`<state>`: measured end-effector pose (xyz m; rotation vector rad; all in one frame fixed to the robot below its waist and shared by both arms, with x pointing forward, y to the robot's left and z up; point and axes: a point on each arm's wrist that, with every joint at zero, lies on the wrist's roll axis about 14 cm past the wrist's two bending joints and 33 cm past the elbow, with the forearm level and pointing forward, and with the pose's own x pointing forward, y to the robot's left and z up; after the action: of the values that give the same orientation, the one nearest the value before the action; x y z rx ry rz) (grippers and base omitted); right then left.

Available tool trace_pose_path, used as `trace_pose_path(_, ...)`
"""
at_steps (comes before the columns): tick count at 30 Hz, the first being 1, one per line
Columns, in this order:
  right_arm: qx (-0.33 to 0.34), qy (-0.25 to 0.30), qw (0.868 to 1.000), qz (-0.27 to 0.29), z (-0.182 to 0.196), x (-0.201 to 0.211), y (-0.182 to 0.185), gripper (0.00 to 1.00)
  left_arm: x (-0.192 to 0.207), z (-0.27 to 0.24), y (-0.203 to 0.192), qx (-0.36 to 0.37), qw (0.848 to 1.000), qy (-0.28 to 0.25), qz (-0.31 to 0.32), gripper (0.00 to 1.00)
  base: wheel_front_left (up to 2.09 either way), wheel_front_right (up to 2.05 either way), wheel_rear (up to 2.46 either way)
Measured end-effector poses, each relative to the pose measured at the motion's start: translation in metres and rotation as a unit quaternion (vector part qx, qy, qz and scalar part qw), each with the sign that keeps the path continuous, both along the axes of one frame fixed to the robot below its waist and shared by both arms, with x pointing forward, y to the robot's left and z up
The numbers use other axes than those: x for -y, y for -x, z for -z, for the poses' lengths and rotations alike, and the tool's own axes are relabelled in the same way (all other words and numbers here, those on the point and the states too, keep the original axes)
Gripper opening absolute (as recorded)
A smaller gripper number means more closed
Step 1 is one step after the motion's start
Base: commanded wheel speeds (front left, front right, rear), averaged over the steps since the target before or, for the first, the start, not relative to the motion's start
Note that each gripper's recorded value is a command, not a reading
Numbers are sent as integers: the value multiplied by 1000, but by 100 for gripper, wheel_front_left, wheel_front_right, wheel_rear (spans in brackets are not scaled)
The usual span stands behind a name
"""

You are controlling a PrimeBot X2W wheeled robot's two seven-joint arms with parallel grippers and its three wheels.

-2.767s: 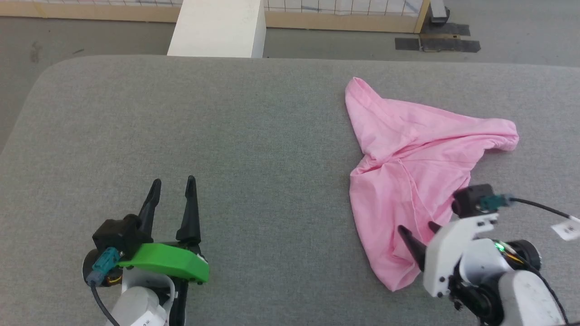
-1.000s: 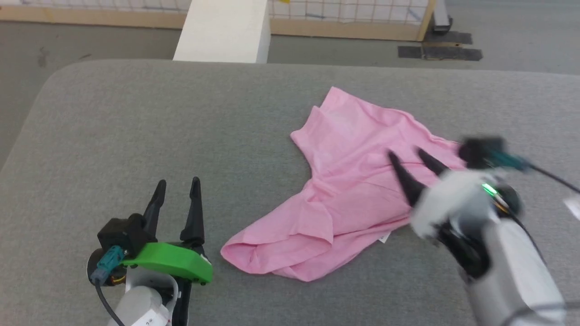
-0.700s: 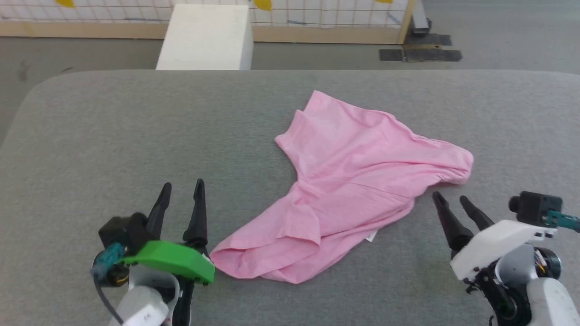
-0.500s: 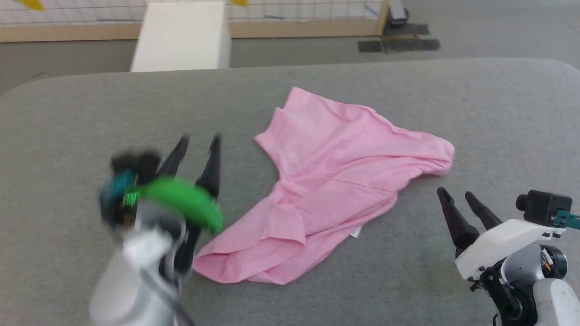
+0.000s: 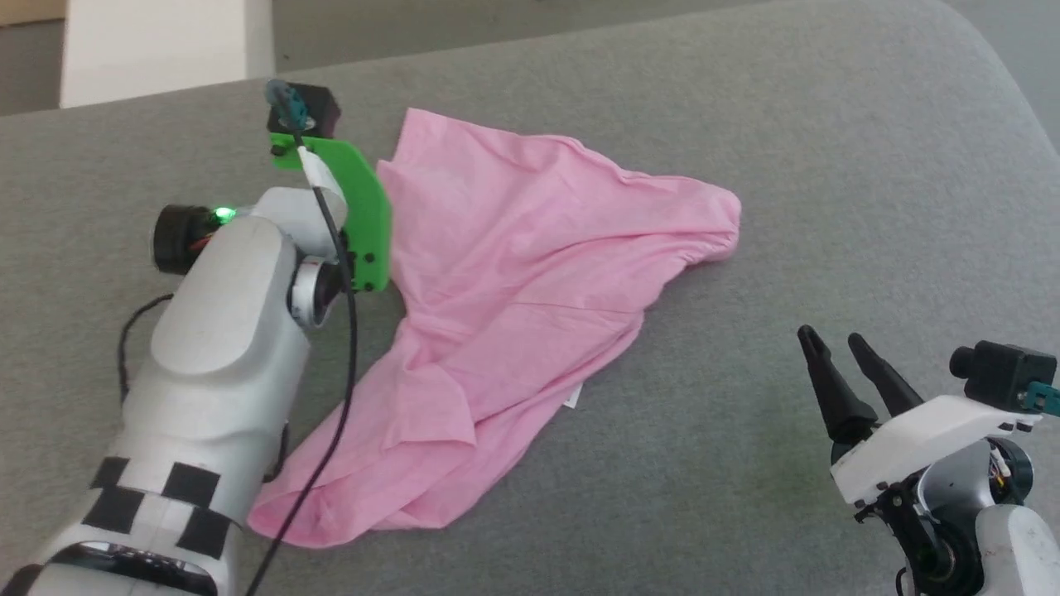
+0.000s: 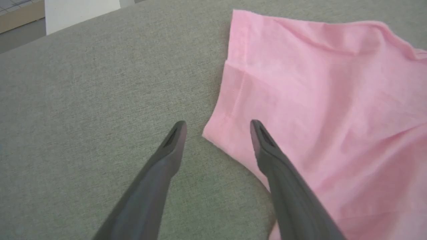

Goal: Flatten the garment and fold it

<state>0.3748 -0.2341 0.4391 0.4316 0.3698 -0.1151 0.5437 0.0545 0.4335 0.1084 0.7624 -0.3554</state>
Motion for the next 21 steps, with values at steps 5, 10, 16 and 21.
trace_pose_path(5,-19,5,999,29,14,16,9,100,-9,49,4,-83,996,-41,-9,100,0,0,0)
trace_pose_path(10,-33,7,998,48,24,27,14,100,2,60,3,-117,993,-22,-1,0,0,0,0)
trace_pose_path(16,-33,4,999,33,27,18,6,100,14,42,1,-100,991,83,-23,0,0,0,0)
trace_pose_path(21,-25,-2,1000,17,23,8,-2,100,1,3,-5,-23,978,195,-67,0,0,0,0)
